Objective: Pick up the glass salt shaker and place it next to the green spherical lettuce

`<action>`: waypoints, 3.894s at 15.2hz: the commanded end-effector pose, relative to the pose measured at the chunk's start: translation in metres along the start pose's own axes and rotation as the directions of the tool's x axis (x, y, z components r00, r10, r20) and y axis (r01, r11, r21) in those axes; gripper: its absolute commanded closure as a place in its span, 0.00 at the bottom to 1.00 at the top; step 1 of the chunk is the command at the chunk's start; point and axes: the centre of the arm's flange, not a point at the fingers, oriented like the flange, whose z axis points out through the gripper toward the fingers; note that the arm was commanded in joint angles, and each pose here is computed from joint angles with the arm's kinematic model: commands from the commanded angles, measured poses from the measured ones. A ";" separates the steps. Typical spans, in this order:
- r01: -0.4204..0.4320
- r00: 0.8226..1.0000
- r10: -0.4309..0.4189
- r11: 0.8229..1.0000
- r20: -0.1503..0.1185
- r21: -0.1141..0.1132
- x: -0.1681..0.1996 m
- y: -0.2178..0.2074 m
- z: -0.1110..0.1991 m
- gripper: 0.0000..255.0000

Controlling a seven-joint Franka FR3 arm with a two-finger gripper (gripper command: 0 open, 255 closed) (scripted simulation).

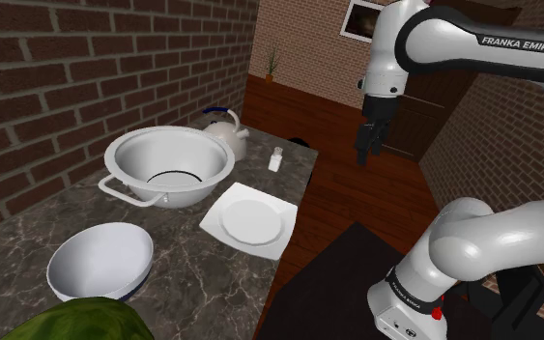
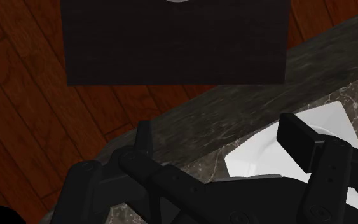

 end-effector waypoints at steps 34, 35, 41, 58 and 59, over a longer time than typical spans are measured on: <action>-0.017 1.000 0.018 0.998 0.023 -0.062 0.389 0.041 0.092 0.00; -0.017 1.000 0.018 0.998 0.023 -0.062 0.389 0.041 0.097 0.00; -0.017 1.000 0.018 0.998 0.023 -0.062 0.388 0.043 0.121 0.00; -0.017 1.000 0.018 0.998 0.023 -0.062 0.387 0.043 0.116 1.00; -0.017 1.000 0.018 0.998 0.023 -0.062 0.385 0.043 0.111 1.00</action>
